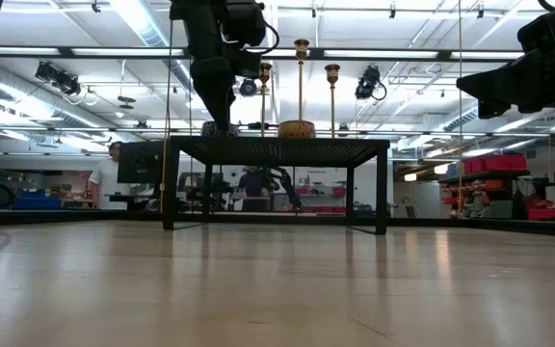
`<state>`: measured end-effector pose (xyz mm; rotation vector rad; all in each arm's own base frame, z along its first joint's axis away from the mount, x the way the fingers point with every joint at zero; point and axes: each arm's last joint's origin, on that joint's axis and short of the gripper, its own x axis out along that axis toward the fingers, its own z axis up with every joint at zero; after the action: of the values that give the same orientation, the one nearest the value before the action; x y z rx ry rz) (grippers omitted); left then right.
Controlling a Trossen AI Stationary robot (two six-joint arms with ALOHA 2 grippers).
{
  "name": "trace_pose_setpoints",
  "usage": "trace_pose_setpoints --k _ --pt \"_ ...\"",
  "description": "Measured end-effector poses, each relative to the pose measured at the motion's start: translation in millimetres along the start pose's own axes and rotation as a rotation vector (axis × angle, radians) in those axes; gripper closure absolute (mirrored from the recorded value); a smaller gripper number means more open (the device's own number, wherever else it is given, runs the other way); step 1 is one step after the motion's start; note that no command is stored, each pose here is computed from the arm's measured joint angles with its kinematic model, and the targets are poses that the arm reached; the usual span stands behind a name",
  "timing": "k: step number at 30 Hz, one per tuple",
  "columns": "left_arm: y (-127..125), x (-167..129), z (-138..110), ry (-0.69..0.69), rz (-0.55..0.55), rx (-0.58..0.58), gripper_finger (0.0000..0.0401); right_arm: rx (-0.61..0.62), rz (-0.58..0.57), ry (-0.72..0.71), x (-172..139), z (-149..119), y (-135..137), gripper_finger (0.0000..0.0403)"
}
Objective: Pick & Place candle stick holders
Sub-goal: Adjust the scented candles on the shelf
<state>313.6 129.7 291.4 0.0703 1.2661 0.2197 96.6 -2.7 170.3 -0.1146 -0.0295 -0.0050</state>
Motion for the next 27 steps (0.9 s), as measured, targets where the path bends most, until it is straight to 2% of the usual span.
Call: trace_pose_setpoints --k 9,20,27 --pt "-0.1 12.4 -0.8 0.058 -0.023 -0.005 0.0041 0.000 0.000 0.000 0.0 -0.1 0.0 0.0389" --pt "1.5 11.3 -0.6 0.060 0.018 -0.008 0.0044 0.000 0.000 0.000 0.0 0.0 0.0 0.0389" --pt "1.5 11.3 -0.7 0.061 0.018 -0.026 0.0083 0.000 0.000 0.000 0.0 0.1 0.0 0.0389"
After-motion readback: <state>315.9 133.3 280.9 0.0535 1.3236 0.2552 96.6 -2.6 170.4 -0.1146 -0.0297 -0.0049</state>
